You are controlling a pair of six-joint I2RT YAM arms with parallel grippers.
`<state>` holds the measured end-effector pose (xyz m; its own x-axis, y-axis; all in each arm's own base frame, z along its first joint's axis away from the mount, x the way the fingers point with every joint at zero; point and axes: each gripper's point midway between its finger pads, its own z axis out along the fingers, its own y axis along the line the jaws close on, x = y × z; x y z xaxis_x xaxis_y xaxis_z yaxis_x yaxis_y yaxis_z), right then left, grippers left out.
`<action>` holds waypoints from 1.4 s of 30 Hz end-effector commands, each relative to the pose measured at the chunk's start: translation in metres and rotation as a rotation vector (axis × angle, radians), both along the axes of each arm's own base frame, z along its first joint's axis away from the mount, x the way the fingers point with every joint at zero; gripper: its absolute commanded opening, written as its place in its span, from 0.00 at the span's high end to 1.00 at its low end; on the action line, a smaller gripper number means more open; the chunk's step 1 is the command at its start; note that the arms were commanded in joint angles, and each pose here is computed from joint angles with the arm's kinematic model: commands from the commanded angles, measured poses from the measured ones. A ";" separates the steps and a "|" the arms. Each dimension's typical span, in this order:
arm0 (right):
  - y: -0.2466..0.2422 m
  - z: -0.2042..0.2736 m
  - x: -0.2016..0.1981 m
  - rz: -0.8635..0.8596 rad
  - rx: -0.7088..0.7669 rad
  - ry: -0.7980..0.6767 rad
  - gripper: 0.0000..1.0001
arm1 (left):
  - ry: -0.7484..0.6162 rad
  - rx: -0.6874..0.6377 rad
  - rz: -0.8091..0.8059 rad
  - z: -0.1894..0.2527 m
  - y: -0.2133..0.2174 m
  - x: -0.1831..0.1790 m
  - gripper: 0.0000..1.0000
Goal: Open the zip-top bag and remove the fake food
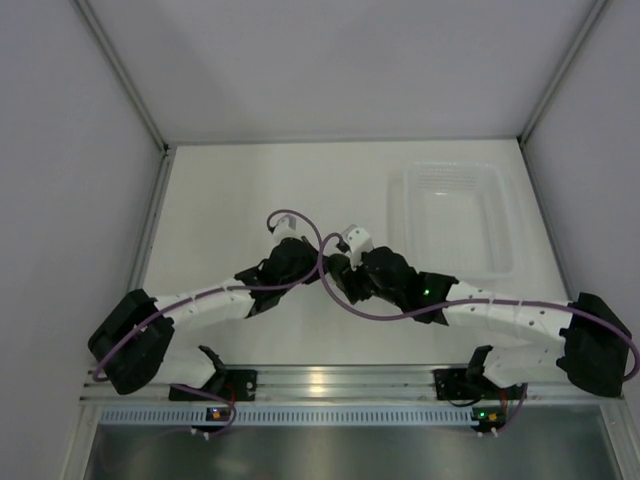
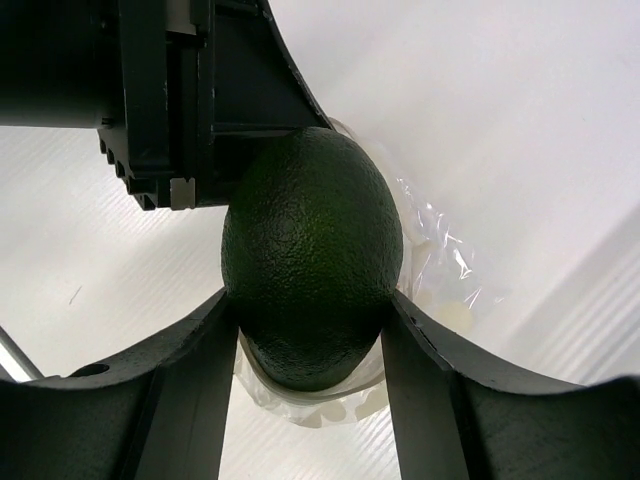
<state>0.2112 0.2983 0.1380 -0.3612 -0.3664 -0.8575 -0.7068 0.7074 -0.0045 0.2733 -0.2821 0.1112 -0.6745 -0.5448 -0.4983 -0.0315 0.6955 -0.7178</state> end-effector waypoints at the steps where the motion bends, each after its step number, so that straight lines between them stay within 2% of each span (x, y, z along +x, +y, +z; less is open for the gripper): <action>1: 0.030 0.028 -0.017 0.114 0.136 -0.036 1.00 | -0.077 -0.114 0.012 0.043 -0.014 0.016 1.00; 6: 0.019 0.034 -0.002 -0.017 0.188 -0.069 1.00 | -0.092 -0.138 -0.014 0.053 -0.012 0.006 1.00; 15: 0.007 0.120 0.024 -0.225 0.539 -0.222 1.00 | -0.110 -0.165 -0.094 0.064 -0.014 -0.012 1.00; 22: 0.020 0.161 0.041 -0.281 0.652 -0.282 1.00 | -0.146 -0.154 -0.109 0.072 -0.013 -0.012 1.00; 26: 0.022 0.193 0.043 -0.279 0.697 -0.302 1.00 | -0.126 -0.101 -0.068 0.055 -0.003 -0.007 1.00; 29: 0.022 0.213 0.048 -0.285 0.649 -0.289 1.00 | -0.116 -0.086 -0.054 0.047 0.001 -0.005 1.00; 30: 0.019 0.240 0.054 -0.314 0.667 -0.294 1.00 | -0.120 -0.081 -0.046 0.047 0.004 -0.003 1.00; 31: 0.012 0.216 0.057 -0.337 0.524 -0.241 1.00 | -0.119 -0.062 -0.029 0.045 0.009 -0.001 1.00; 32: 0.010 0.207 0.063 -0.369 0.472 -0.200 1.00 | -0.110 -0.046 -0.021 0.043 0.013 0.000 1.00; 33: -0.004 0.222 0.076 -0.417 0.469 -0.195 1.00 | -0.117 -0.033 -0.011 0.044 0.020 0.003 1.00; 34: -0.018 0.198 0.077 -0.435 0.362 -0.136 1.00 | -0.117 -0.024 -0.007 0.045 0.024 0.005 1.00; 37: -0.064 0.182 0.099 -0.531 0.284 -0.018 1.00 | -0.124 0.027 0.030 0.049 0.044 0.012 1.00; 38: -0.086 0.162 0.100 -0.576 0.181 0.021 1.00 | -0.122 0.034 0.032 0.049 0.048 0.013 1.00; 42: -0.147 0.143 0.118 -0.692 0.044 0.067 1.00 | -0.120 0.037 0.046 0.054 0.066 0.019 1.00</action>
